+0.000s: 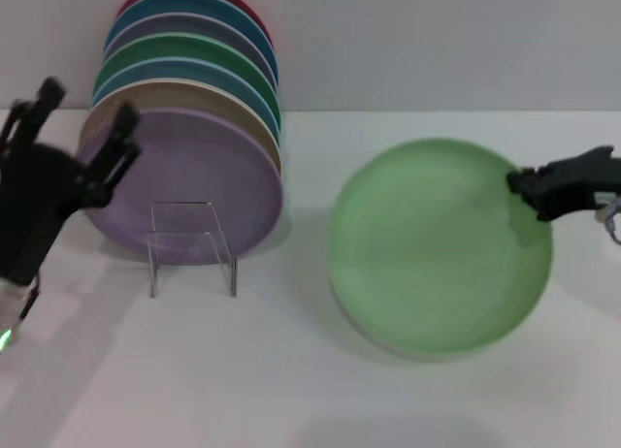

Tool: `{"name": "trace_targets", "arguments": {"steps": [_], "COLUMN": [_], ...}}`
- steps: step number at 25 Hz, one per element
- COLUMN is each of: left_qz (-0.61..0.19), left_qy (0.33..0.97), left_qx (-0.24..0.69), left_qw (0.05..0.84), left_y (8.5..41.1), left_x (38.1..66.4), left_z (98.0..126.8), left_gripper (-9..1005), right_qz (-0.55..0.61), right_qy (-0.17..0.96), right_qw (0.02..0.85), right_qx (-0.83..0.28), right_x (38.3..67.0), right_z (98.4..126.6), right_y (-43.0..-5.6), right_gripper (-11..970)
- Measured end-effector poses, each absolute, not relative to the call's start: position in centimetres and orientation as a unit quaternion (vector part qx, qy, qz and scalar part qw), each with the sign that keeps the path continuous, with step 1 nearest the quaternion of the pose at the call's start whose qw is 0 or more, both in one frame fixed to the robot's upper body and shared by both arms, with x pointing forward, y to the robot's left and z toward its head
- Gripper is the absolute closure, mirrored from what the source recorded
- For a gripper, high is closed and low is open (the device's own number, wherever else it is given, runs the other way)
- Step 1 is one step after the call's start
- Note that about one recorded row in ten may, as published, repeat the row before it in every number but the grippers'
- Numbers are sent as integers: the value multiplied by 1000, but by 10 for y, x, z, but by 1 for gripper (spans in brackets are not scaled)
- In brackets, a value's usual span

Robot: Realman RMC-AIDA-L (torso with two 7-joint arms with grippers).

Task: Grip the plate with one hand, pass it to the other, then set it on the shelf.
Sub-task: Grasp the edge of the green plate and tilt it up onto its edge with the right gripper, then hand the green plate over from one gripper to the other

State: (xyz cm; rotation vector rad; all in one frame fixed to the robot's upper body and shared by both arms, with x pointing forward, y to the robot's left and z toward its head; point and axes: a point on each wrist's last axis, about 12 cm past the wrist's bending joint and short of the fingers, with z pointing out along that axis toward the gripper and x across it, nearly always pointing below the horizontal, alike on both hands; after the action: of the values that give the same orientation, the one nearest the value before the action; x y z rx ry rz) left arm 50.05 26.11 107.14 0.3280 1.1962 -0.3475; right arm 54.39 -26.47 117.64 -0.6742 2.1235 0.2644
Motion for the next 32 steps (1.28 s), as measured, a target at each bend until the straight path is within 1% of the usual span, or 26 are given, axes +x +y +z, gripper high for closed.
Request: {"name": "trace_targets", "arguments": {"steps": [1,3,7,10,15,23,27,30,32], "left_qz": [-172,-188,-212,-232,-243,-209,-191,-158,-147], "left_qy": [565,577,594,600,619,690,705,718,722], "left_qx": [163,188,220,234,258,296,313,333,336], "left_qw": [790,773,744,729,701,626,607,590,586], "left_y": [258,249,236,229,217,181,163,149,145], "left_x": [506,516,528,532,538,542,542,542,542], "left_z": [1075,1088,1114,1134,1157,1180,1191,1202,1205], "left_gripper": [299,300,302,304,306,310,312,314,315], "right_qz": [106,97,69,63,72,77,89,94,95], "right_qy": [853,834,791,759,736,693,685,685,685], "right_qw": [434,469,538,588,621,667,675,674,673], "right_qx": [-271,-275,-283,-273,-260,-263,-260,-260,-262], "right_x": [544,539,531,529,531,530,528,526,526], "right_z": [1176,1179,1175,1166,1158,1150,1149,1147,1146], "right_y": [-265,-271,-285,-294,-302,-308,-311,-316,-317], "right_gripper": [937,937,937,937,936,936,936,936,936]}}
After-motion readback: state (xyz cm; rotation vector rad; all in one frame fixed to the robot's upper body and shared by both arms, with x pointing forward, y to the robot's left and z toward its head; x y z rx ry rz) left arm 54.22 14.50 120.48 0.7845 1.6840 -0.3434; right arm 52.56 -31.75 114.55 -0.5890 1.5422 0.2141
